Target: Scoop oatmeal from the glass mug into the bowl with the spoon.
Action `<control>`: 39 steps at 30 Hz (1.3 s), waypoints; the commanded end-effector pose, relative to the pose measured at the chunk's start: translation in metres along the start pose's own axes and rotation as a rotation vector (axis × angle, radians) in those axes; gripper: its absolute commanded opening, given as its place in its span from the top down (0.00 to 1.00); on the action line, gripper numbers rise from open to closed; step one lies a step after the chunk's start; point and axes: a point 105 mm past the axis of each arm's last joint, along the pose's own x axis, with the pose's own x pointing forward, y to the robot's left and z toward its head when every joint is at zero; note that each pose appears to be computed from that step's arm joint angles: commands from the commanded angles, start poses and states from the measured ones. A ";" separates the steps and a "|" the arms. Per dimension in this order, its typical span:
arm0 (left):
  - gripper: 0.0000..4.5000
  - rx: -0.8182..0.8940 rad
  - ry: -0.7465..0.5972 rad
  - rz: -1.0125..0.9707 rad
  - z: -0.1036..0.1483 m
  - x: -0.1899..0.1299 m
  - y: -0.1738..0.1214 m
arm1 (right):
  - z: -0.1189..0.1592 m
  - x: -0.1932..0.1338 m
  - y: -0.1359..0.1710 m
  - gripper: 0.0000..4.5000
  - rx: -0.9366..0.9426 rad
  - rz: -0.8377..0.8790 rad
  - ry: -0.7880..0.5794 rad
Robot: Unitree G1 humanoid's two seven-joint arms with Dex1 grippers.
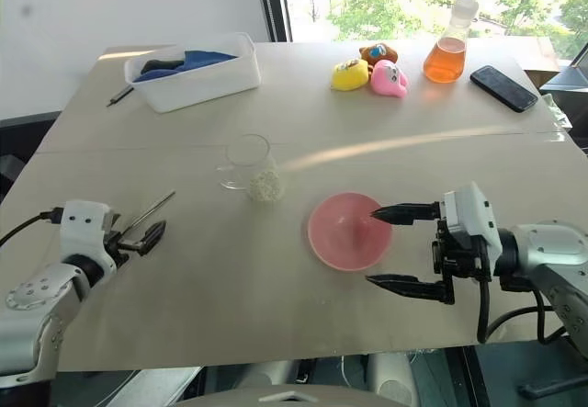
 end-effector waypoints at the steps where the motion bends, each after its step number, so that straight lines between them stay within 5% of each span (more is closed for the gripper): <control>1: 0.00 0.001 0.054 0.001 -0.013 -0.002 0.008 | 0.003 -0.001 0.000 0.01 -0.039 0.004 -0.011; 9: 0.00 -0.013 0.187 -0.031 -0.041 -0.001 0.028 | 0.002 -0.002 -0.005 0.01 -0.045 -0.030 -0.020; 15: 0.45 -0.026 0.278 -0.095 -0.049 -0.016 0.038 | 0.001 -0.003 -0.007 0.00 -0.046 -0.054 -0.023; 20: 0.98 -0.091 0.299 -0.111 -0.056 -0.025 0.035 | -0.001 -0.004 -0.009 0.00 -0.048 -0.070 -0.025; 27: 0.99 -0.045 0.203 -0.047 -0.042 -0.027 0.045 | 0.000 -0.003 -0.014 0.00 -0.050 -0.080 -0.042; 39: 0.99 -0.036 -0.428 0.028 0.095 -0.056 0.040 | -0.001 0.002 -0.039 0.00 -0.064 -0.065 -0.055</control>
